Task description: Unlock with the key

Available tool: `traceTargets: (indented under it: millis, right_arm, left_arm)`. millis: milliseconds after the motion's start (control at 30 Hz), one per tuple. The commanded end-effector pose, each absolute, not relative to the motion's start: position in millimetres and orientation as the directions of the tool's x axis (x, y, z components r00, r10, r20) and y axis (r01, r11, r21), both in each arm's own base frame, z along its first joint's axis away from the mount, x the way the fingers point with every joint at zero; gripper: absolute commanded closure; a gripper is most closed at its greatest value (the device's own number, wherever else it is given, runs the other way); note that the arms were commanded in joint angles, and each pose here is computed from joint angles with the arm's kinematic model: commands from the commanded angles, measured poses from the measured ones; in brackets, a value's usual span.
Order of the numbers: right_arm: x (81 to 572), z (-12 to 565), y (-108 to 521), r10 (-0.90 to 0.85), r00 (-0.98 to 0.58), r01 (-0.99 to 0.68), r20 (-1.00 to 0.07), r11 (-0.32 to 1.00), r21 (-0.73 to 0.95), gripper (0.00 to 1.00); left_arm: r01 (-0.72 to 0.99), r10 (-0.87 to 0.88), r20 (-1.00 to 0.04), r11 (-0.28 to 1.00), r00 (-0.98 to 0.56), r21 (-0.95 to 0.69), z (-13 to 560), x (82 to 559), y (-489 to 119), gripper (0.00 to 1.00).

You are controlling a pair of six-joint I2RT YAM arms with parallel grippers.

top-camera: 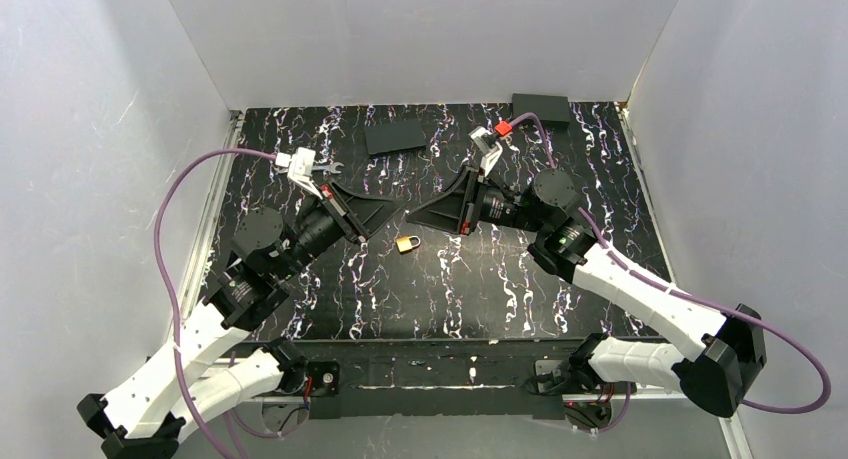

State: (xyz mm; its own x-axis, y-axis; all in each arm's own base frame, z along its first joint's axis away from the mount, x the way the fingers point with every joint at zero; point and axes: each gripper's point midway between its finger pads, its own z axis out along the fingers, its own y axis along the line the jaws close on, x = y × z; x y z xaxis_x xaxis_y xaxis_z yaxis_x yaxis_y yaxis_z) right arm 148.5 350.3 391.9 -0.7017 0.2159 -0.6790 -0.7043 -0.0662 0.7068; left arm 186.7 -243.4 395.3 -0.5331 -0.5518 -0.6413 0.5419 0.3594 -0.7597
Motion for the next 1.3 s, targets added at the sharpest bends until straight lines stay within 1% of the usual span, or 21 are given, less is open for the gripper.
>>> traceTargets:
  millis: [0, 67, 133, 400, 433, 467, 500, 533, 600, 733, 867, 1067, 1133, 1267]
  right_arm:
    - [141, 418, 346, 0.26, -0.655, -0.751, -0.71, -0.121, 0.649, 0.99]
    - [141, 415, 344, 0.259, -0.653, -0.752, -0.712, -0.107, 0.651, 0.99]
    - [144, 409, 342, 0.264, -0.651, -0.749, -0.712, -0.068, 0.659, 0.99]
    - [150, 401, 339, 0.285, -0.649, -0.741, -0.705, -0.028, 0.671, 0.99]
    - [151, 400, 339, 0.289, -0.651, -0.737, -0.701, -0.019, 0.676, 0.99]
    - [153, 399, 338, 0.295, -0.654, -0.731, -0.697, -0.009, 0.682, 0.99]
    - [155, 398, 338, 0.301, -0.66, -0.722, -0.688, 0.0, 0.692, 0.99]
    - [157, 399, 338, 0.312, -0.663, -0.715, -0.68, 0.002, 0.699, 0.99]
    - [159, 402, 338, 0.332, -0.674, -0.701, -0.66, -0.005, 0.713, 0.99]
    - [161, 408, 340, 0.344, -0.697, -0.676, -0.629, -0.021, 0.737, 0.99]
    - [159, 417, 342, 0.337, -0.711, -0.668, -0.618, -0.049, 0.742, 0.99]
    - [155, 431, 341, 0.335, -0.715, -0.667, -0.614, -0.066, 0.742, 0.99]
    - [155, 432, 340, 0.334, -0.719, -0.664, -0.61, -0.073, 0.744, 0.99]
    - [153, 436, 340, 0.333, -0.725, -0.661, -0.603, -0.089, 0.745, 0.99]
  left_arm:
    - [0.524, -0.559, -0.664, 0.416, -0.497, -0.743, 389, 189, -232, 0.89]
    - [0.508, -0.548, -0.675, 0.448, -0.494, -0.736, 384, 189, -227, 0.77]
    - [0.497, -0.546, -0.681, 0.468, -0.488, -0.731, 380, 189, -223, 0.71]
    - [0.486, -0.538, -0.676, 0.471, -0.504, -0.736, 372, 190, -225, 0.68]
    - [0.484, -0.534, -0.676, 0.472, -0.508, -0.737, 371, 189, -225, 0.64]
    - [0.487, -0.53, -0.677, 0.47, -0.511, -0.736, 371, 188, -225, 0.57]
    - [0.487, -0.525, -0.677, 0.47, -0.516, -0.736, 369, 186, -224, 0.47]
    - [0.489, -0.523, -0.676, 0.467, -0.519, -0.737, 370, 184, -224, 0.39]
    - [0.481, -0.523, -0.666, 0.461, -0.531, -0.746, 367, 181, -223, 0.31]
    - [0.539, -0.508, -0.666, 0.395, -0.547, -0.744, 369, 169, -229, 0.32]
    - [0.583, -0.49, -0.666, 0.337, -0.562, -0.74, 371, 163, -239, 0.39]
    - [0.645, -0.45, -0.697, 0.294, -0.557, -0.705, 376, 157, -250, 0.44]
    - [0.66, -0.446, -0.704, 0.282, -0.552, -0.696, 381, 156, -252, 0.48]
    - [0.671, -0.447, -0.711, 0.279, -0.543, -0.687, 385, 157, -253, 0.52]
